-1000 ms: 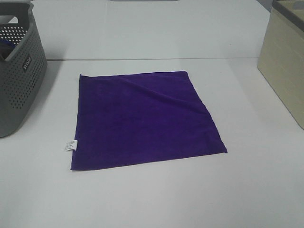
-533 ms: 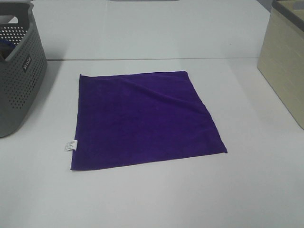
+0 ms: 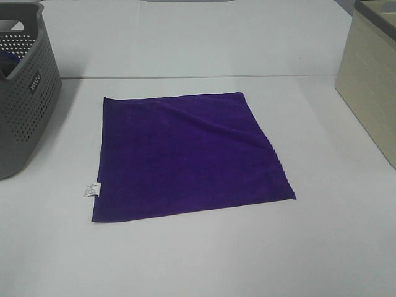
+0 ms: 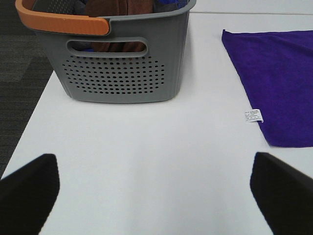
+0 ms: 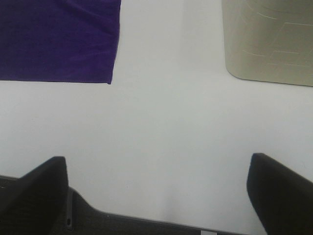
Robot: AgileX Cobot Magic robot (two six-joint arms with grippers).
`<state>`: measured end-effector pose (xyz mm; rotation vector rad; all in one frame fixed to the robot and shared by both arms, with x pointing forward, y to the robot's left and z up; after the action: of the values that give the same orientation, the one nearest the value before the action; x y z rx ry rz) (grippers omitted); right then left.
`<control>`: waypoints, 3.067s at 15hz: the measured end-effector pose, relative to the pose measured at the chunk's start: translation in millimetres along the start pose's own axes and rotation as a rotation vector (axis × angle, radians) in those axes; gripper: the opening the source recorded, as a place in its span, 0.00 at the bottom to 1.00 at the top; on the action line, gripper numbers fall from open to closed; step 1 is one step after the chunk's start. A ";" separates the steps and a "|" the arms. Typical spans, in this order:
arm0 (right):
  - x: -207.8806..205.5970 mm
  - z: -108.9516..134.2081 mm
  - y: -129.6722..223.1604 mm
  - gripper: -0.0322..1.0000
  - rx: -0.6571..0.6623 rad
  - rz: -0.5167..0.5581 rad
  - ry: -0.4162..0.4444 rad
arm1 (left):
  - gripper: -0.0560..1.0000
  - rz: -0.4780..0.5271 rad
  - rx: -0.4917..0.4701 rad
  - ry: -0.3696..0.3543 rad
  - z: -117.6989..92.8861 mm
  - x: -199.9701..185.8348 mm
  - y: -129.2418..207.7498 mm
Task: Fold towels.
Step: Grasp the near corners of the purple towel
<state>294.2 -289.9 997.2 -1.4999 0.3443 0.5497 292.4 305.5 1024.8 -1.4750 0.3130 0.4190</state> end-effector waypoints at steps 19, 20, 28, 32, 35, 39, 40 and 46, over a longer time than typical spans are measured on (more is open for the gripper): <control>233.1 40.5 -109.6 0.95 0.330 0.768 -0.605 | 0.99 0.743 -0.150 0.558 -107.9 229.8 -36.2; 243.4 39.3 -99.3 0.95 0.345 0.806 -0.615 | 0.99 0.776 -0.157 0.547 -108.6 239.6 -26.4; 252.2 38.4 -92.4 0.95 0.364 0.826 -0.616 | 0.99 0.830 -0.208 0.545 -114.5 260.3 -7.4; 281.2 32.2 -71.3 0.95 0.420 0.876 -0.586 | 0.99 0.859 -0.257 0.635 -130.5 282.7 14.4; 296.8 28.6 -69.1 0.95 0.426 0.887 -0.582 | 0.99 0.826 -0.297 0.685 -130.4 293.3 16.4; 320.1 22.6 -57.1 0.94 0.430 0.927 -0.572 | 0.99 0.901 -0.363 0.763 -132.9 305.6 45.1; 323.7 21.5 -52.2 0.94 0.435 0.937 -0.566 | 0.99 0.908 -0.354 0.766 -133.1 306.6 48.8; 347.1 16.4 -26.3 0.94 0.451 0.952 -0.541 | 0.99 0.929 -0.330 0.764 -132.1 312.2 62.5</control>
<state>595.5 -228.1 833.3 -0.6352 0.6969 1.4790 548.1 201.8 818.3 -1.7049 1.6345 0.6393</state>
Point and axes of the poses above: a point on each arm's last joint axis where the gripper is mounted, x pointing out along that axis toward the gripper, z along the wrist's bending axis when the last joint is at zero, y = z × x, the point moved 7 cm from there along x, pointing out along that axis toward the gripper, and after that the axes turned 6 degrees about x, right-handed, at the moved point
